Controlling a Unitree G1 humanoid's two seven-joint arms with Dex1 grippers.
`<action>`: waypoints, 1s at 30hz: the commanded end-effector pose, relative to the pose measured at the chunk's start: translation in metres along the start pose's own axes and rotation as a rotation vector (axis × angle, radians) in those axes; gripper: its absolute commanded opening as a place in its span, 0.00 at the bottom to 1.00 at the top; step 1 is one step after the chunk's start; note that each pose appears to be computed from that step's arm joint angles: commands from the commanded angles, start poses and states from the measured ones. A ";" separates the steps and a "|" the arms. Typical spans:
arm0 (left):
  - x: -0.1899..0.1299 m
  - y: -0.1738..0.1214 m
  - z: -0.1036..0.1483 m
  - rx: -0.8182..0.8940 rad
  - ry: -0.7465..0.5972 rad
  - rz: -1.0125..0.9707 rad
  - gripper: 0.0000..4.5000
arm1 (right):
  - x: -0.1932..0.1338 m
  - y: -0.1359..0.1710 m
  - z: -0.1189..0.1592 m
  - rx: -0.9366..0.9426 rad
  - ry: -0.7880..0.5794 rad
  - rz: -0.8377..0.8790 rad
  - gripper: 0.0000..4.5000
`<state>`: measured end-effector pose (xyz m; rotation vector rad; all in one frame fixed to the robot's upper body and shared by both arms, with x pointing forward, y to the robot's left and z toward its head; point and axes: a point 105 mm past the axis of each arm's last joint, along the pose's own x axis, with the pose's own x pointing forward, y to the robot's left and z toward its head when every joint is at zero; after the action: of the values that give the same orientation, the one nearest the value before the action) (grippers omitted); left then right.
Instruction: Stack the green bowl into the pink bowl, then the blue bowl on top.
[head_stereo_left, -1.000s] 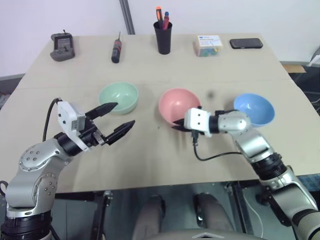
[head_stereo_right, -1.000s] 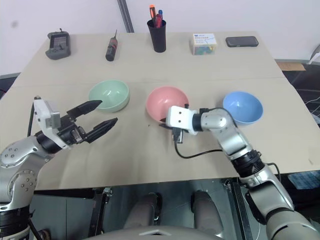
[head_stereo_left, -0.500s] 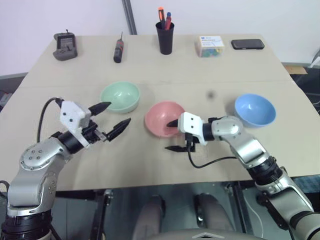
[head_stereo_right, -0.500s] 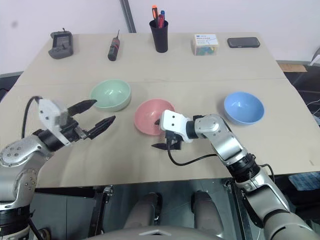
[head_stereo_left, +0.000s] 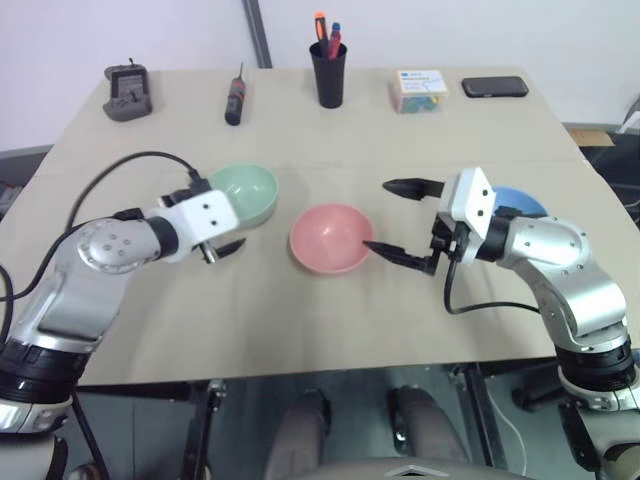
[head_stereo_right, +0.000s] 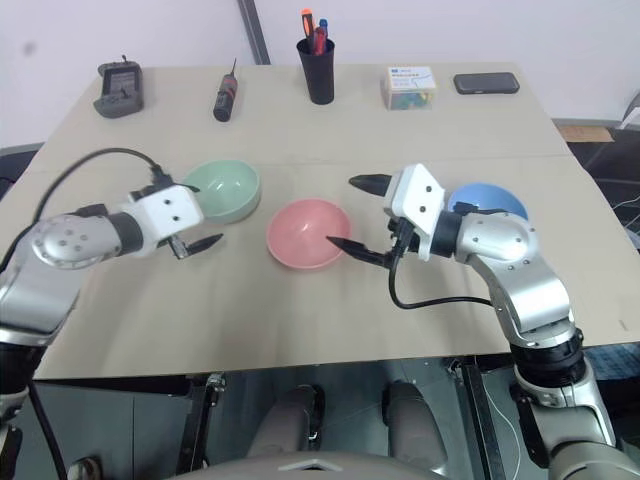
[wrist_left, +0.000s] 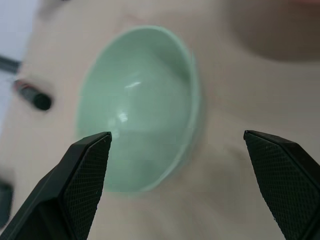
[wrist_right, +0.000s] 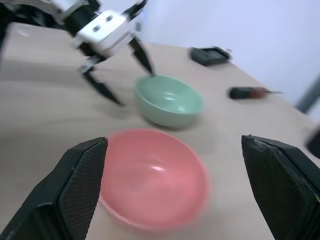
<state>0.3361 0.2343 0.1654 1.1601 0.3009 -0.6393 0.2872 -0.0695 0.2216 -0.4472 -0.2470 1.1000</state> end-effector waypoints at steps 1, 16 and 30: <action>0.007 0.009 -0.001 0.121 0.026 -0.021 0.89 | -0.010 -0.008 0.017 -0.074 -0.048 -0.066 1.00; 0.011 0.013 0.024 0.133 -0.108 -0.107 0.01 | -0.032 -0.017 0.009 -0.091 0.007 -0.153 1.00; -0.038 -0.018 0.143 0.200 -0.588 -0.344 0.01 | -0.074 -0.024 -0.008 -0.079 0.131 -0.271 1.00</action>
<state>0.2850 0.1149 0.2194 1.0495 -0.0397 -1.2900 0.2841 -0.1465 0.2127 -0.5122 -0.1674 0.8106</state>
